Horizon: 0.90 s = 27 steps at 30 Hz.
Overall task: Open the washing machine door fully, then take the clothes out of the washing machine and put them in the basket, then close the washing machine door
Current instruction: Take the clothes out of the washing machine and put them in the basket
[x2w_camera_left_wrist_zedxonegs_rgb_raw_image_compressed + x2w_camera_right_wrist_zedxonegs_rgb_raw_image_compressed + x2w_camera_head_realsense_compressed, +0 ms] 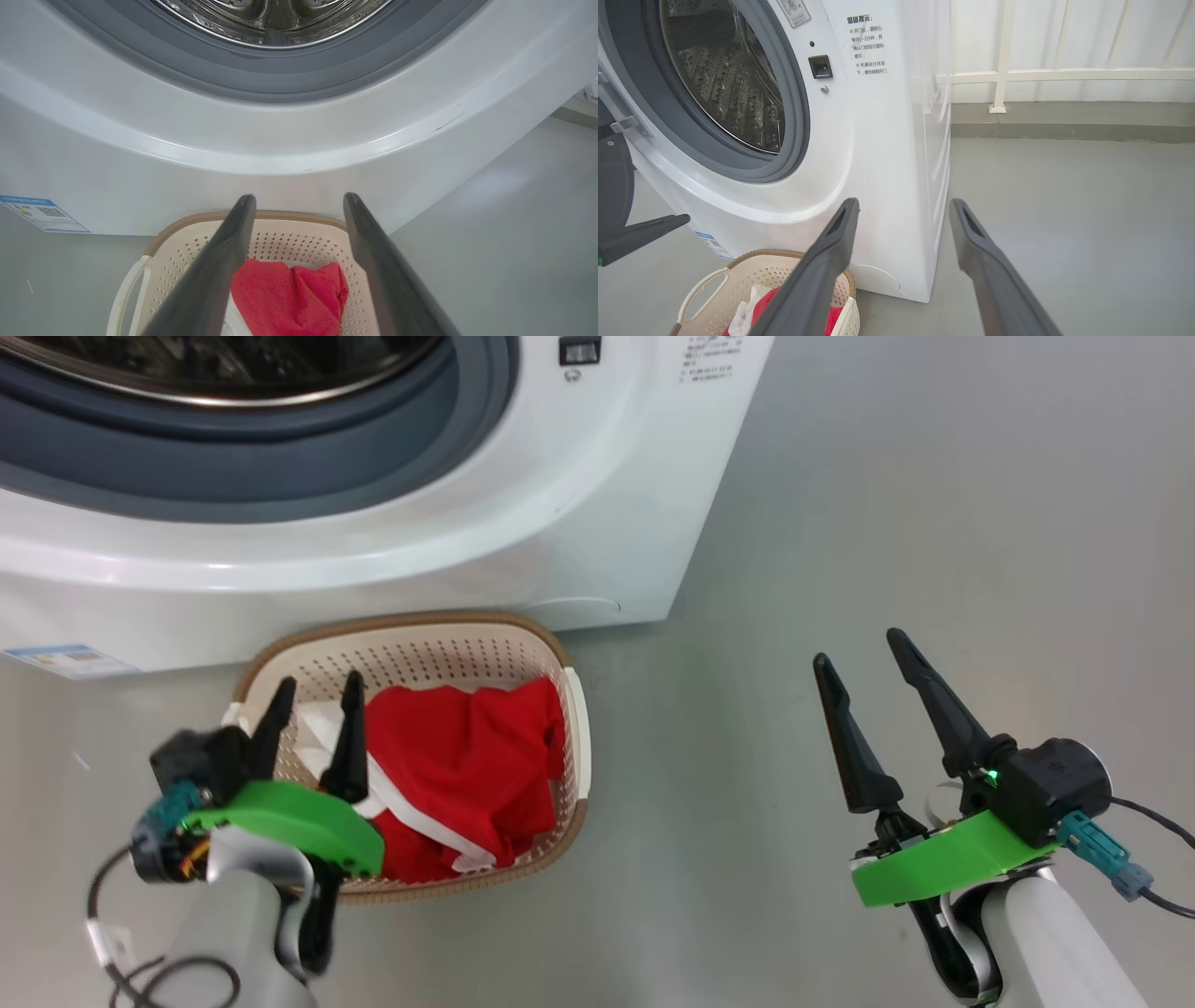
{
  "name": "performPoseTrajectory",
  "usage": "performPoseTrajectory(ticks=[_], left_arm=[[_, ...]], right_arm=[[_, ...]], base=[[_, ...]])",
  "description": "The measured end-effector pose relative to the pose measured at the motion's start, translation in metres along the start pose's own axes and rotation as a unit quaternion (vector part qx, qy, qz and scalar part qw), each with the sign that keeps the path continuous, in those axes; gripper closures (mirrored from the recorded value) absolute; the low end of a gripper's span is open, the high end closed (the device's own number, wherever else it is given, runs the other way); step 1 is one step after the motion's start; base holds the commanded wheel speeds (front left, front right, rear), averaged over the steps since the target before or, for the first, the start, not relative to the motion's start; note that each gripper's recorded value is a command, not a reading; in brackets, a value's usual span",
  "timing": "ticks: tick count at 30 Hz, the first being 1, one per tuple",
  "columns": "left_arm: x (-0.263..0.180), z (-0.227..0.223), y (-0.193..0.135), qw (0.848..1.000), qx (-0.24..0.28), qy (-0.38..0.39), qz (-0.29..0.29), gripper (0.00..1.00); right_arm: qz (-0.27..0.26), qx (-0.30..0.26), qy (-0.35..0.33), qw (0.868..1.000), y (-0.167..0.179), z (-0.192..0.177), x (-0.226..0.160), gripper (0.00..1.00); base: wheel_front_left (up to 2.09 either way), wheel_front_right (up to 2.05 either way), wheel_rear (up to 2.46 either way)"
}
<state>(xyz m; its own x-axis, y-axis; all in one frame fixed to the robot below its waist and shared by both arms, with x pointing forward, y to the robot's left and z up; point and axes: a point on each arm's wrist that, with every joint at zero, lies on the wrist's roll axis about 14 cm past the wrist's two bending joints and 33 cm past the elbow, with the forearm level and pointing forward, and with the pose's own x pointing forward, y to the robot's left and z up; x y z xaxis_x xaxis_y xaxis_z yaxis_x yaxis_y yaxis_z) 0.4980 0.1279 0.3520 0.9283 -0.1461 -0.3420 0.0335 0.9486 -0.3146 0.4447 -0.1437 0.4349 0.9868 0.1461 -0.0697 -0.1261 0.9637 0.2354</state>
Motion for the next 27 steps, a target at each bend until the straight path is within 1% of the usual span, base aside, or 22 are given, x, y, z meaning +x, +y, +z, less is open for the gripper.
performPoseTrajectory(ticks=[3, 7, 15, 24, 27], left_arm=[[-0.016, 0.014, -0.01, 0.999, 0.002, -0.031, -0.013, 0.0], [-0.04, 0.036, -0.014, 0.997, 0.012, -0.072, -0.017, 0.0], [-0.082, 0.082, -0.025, 0.987, 0.027, -0.154, -0.028, 0.0], [-0.124, 0.113, -0.029, 0.975, 0.03, -0.216, -0.03, 0.0], [-0.137, 0.116, -0.025, 0.974, 0.032, -0.225, -0.017, 0.0]], right_arm=[[-0.003, -0.001, -0.011, 1.0, -0.001, 0.009, -0.003, 0.0], [-0.002, -0.002, -0.018, 1.0, 0.002, 0.017, -0.012, 0.0], [-0.007, -0.006, -0.042, 0.999, 0.003, 0.037, -0.028, 0.0], [-0.011, -0.016, -0.072, 0.997, 0.003, 0.06, -0.044, 0.0], [-0.014, -0.017, -0.075, 0.997, 0.002, 0.062, -0.052, 0.0]], base=[[0.0, 0.0, 0.0], [0.0, 0.0, 0.0], [0.0, 0.0, 0.0], [0.0, 0.0, 0.0], [0.0, 0.0, 0.0]])
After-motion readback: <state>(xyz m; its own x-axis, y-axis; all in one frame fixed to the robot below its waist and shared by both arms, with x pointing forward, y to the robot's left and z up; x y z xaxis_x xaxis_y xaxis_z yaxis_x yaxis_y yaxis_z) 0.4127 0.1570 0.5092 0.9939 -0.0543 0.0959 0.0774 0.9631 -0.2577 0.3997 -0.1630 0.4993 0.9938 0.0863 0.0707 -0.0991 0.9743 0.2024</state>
